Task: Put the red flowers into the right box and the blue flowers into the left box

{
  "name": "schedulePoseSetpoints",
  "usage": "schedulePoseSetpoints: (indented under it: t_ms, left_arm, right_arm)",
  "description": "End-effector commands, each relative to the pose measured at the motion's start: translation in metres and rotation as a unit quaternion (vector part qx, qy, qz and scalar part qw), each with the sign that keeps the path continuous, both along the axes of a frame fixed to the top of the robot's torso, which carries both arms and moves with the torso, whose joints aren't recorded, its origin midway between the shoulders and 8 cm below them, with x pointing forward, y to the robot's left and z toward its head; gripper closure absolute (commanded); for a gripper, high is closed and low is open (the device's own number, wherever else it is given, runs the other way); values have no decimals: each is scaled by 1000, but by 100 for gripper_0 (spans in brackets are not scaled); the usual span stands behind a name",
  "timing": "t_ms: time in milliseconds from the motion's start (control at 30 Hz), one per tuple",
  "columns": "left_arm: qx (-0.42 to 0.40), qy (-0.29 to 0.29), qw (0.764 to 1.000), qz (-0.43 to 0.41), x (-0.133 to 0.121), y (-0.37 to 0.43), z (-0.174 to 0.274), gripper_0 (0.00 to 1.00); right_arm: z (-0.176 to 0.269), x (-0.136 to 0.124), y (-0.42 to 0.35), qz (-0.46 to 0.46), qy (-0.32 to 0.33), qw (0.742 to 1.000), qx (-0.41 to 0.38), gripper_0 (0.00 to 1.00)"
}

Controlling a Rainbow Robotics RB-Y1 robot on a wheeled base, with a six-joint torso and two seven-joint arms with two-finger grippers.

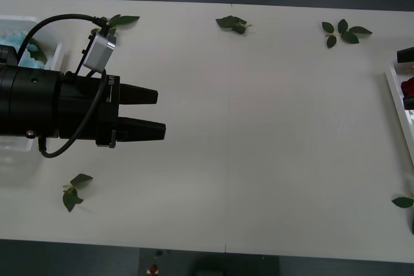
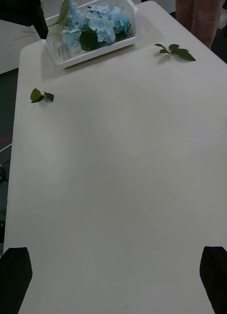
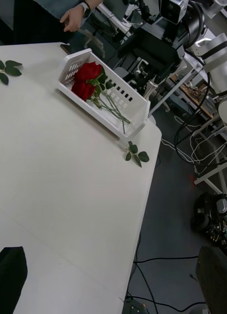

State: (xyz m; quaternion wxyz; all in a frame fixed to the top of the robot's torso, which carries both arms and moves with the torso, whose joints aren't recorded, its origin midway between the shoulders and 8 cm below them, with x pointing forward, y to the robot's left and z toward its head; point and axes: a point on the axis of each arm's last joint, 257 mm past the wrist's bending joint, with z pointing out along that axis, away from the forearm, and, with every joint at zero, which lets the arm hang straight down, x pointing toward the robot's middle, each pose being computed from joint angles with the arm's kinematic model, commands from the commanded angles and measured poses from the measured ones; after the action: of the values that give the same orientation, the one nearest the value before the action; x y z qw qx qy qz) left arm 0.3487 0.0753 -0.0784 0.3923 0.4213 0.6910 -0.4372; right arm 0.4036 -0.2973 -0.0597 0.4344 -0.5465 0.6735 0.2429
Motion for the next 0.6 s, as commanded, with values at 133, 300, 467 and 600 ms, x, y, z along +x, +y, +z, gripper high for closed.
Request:
schedulePoseSetpoints:
  t_ms: [133, 300, 467, 600]
  left_arm:
    - [-6, -37, 999, -10, -1, -4, 16, 0]
    - [-6, -37, 999, -10, -1, -4, 16, 0]
    - [-6, -37, 999, -10, -1, -4, 16, 0]
    - [-6, -37, 999, -10, -1, -4, 16, 0]
  right_arm:
    - [19, 2, -5, 1, -27, 1000, -6, 0]
    - [19, 2, -5, 1, -27, 1000, -6, 0]
    - [19, 2, -5, 1, -27, 1000, -6, 0]
    - [19, 2, -5, 1, -27, 1000, -6, 0]
